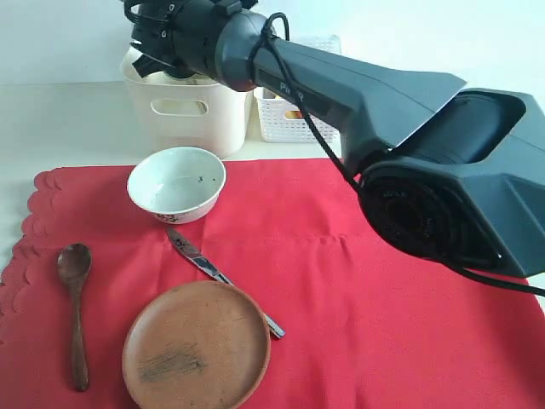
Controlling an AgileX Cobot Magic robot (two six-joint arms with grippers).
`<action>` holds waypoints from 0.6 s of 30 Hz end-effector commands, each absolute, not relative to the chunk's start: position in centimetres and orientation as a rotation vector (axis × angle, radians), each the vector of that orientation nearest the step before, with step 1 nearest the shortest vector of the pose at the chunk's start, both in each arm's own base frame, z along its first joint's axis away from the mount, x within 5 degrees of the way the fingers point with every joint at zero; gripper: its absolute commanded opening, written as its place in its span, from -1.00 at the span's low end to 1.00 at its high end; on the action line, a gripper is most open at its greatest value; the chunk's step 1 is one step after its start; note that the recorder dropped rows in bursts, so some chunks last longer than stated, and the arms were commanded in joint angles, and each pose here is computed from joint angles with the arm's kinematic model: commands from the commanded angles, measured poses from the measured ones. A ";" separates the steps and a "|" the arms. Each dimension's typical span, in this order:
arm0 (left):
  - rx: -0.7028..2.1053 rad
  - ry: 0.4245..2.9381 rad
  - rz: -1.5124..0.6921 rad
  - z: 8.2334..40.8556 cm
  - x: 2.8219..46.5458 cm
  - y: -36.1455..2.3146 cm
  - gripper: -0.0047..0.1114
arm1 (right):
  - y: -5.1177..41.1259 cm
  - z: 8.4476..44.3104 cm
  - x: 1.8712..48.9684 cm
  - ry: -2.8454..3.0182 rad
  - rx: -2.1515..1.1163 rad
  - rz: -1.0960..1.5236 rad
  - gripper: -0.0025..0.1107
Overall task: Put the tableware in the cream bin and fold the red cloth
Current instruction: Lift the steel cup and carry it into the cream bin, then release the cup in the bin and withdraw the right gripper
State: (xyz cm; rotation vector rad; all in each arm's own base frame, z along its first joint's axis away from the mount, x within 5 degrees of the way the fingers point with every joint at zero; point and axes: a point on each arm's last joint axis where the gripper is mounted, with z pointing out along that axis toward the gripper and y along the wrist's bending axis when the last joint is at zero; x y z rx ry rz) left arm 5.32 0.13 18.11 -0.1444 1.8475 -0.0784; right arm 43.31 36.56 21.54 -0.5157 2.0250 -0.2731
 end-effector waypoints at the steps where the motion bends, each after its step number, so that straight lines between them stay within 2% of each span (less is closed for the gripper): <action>1: -0.145 1.840 -0.076 18.1 5.3 0.1 -0.79 | 36.3 22.0 43.5 2.033 -0.473 -0.232 -0.58; 4: -0.145 1.840 -0.076 18.1 5.3 0.1 -0.79 | 36.3 22.1 43.5 2.034 -0.470 -0.234 -0.25; 7: -0.145 1.840 -0.076 18.1 5.3 0.1 -0.79 | 36.1 23.3 43.3 2.039 -0.449 -0.206 -0.07; 13: -0.145 1.840 -0.076 18.1 5.3 0.1 -0.79 | 35.5 27.7 41.8 2.063 -0.437 -0.130 -0.02; 18: -0.145 1.840 -0.076 18.1 5.3 0.1 -0.79 | 36.0 31.7 38.8 2.096 -0.601 -0.033 -0.12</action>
